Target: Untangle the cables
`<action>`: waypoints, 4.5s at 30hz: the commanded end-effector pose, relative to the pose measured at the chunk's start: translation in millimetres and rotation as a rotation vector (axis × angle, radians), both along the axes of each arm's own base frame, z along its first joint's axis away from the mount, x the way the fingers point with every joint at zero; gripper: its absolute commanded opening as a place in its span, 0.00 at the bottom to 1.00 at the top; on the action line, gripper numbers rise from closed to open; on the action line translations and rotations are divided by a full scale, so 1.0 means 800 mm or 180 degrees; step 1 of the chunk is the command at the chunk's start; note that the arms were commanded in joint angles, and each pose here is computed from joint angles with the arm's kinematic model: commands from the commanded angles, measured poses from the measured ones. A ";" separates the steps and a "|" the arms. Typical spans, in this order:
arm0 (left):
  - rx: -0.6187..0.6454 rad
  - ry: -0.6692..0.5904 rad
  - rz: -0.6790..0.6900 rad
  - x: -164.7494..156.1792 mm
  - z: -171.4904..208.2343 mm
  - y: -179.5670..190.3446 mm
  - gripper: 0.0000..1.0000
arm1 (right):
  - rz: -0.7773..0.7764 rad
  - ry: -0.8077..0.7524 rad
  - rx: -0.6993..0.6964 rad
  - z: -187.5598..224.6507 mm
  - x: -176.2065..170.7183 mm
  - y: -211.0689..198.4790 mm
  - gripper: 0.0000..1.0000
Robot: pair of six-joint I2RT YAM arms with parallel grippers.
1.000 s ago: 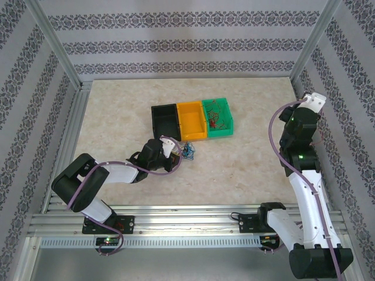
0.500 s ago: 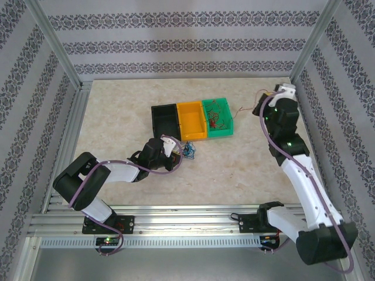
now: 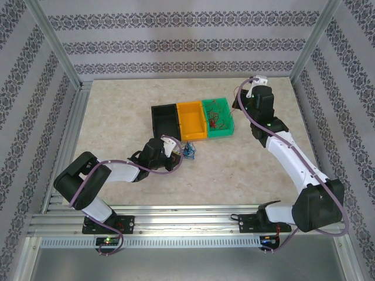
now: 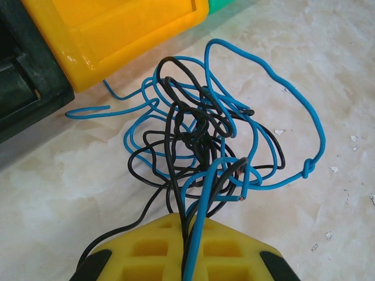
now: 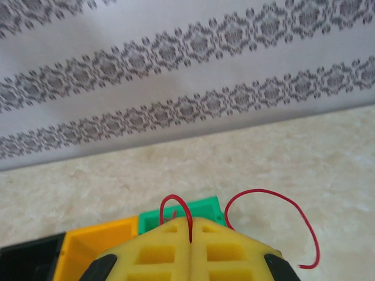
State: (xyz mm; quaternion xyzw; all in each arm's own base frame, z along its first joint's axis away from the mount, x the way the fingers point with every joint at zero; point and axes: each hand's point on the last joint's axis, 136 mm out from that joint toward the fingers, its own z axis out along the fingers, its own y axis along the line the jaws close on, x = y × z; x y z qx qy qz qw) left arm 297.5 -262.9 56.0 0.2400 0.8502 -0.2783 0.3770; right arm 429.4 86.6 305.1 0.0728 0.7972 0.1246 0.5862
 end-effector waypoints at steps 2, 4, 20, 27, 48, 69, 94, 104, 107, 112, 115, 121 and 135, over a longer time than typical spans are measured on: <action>-0.0105 -0.0093 -0.0023 0.003 0.011 -0.008 0.00 | -0.0145 -0.0490 -0.0045 0.077 -0.011 -0.005 0.00; -0.0109 -0.0099 -0.0033 0.003 0.012 -0.009 0.00 | -0.0216 -0.0551 -0.0102 0.086 -0.018 -0.008 0.00; -0.0109 -0.0078 -0.0042 0.004 0.010 -0.010 0.00 | 0.0239 -0.0256 0.0094 0.039 0.005 0.037 0.00; -0.0098 -0.0090 -0.0006 0.003 0.009 -0.006 0.00 | 0.0155 0.0152 0.0055 -0.029 0.032 0.040 0.00; -0.0044 -0.0056 0.0026 0.007 0.001 -0.006 0.00 | 0.0339 0.1122 0.0813 -0.175 0.075 0.064 0.00; -0.0027 -0.0035 -0.0004 0.006 -0.002 -0.008 0.00 | 0.0705 0.1547 0.1325 -0.219 0.074 0.114 0.00; -0.0004 -0.0021 -0.0024 0.008 -0.002 -0.010 0.00 | 0.0220 0.2084 0.0794 -0.291 0.067 0.094 0.05; -0.0017 -0.0041 -0.0027 0.007 0.002 -0.010 0.00 | 0.0148 0.1218 0.0577 -0.162 0.069 0.067 0.38; -0.0020 -0.0047 -0.0033 0.006 0.003 -0.009 0.00 | 0.0096 0.1104 0.0552 -0.143 0.059 0.058 0.41; -0.0036 -0.0062 -0.0040 0.005 0.006 -0.009 0.00 | 0.0039 0.0957 0.0511 -0.125 0.042 0.045 0.42; -0.0039 -0.0067 -0.0040 0.006 0.007 -0.010 0.00 | 0.0087 0.0946 0.0466 -0.121 0.032 0.046 0.42; -0.0088 -0.0041 -0.0221 -0.002 0.009 -0.019 0.00 | 0.0805 0.1160 0.0482 -0.142 -0.016 0.100 0.42; -0.0006 0.0057 -0.0233 -0.006 0.004 -0.016 0.00 | 0.2370 0.1981 0.0333 -0.240 -0.154 0.249 0.38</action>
